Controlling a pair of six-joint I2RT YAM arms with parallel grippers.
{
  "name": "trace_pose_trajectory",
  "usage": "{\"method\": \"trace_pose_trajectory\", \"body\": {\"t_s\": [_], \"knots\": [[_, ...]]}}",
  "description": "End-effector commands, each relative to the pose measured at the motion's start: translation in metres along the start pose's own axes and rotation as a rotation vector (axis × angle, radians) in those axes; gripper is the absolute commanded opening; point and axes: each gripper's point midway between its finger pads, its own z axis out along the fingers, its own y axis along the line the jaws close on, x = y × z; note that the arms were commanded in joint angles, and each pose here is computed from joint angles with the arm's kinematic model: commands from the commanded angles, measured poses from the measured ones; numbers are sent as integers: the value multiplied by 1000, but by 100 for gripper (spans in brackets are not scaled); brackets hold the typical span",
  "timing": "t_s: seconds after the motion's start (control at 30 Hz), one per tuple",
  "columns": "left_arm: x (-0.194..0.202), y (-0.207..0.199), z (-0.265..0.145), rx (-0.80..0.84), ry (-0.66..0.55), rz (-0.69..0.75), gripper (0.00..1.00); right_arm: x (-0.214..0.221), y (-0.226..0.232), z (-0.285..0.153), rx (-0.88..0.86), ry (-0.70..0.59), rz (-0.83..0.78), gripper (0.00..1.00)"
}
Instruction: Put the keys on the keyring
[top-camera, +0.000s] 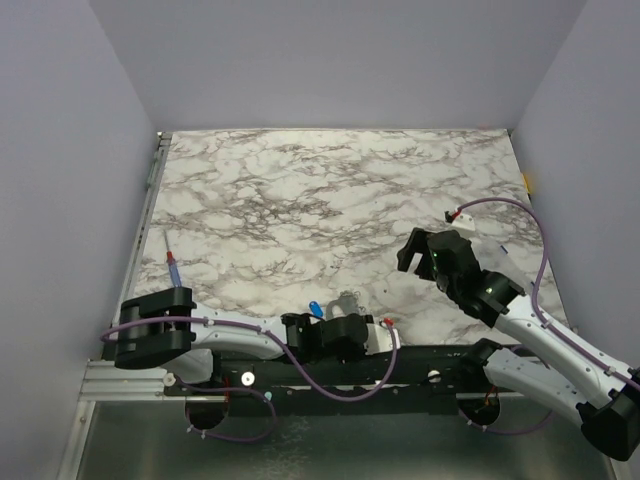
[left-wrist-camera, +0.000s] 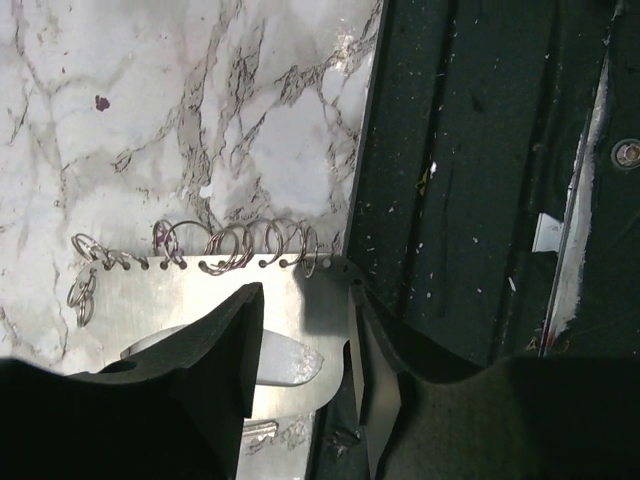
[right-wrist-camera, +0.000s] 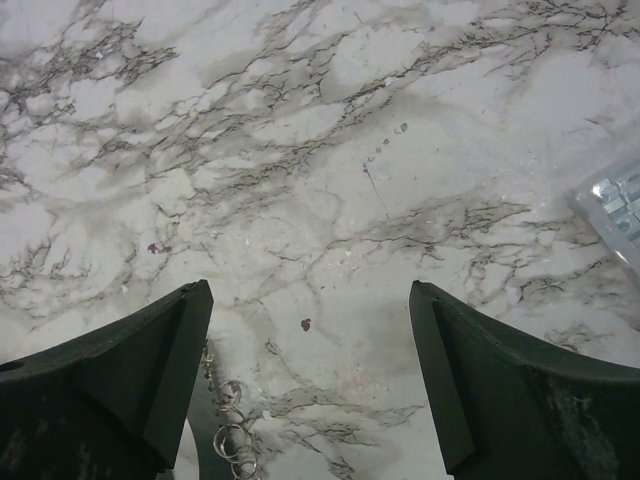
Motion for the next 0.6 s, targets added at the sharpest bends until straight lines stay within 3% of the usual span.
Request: {"method": "trace_pose_trajectory", "body": {"t_s": [0.0,0.3,0.57], "knots": [[-17,-9,13,40,-110,46,42,0,6,1,-31,-8,21,90],[-13,-4,21,-2,-115,80,30,2,8,1,-42,-1,9,90],[-1,-4,15,-11,-95,42,36,2,10,3,-48,1,1,90]]}}
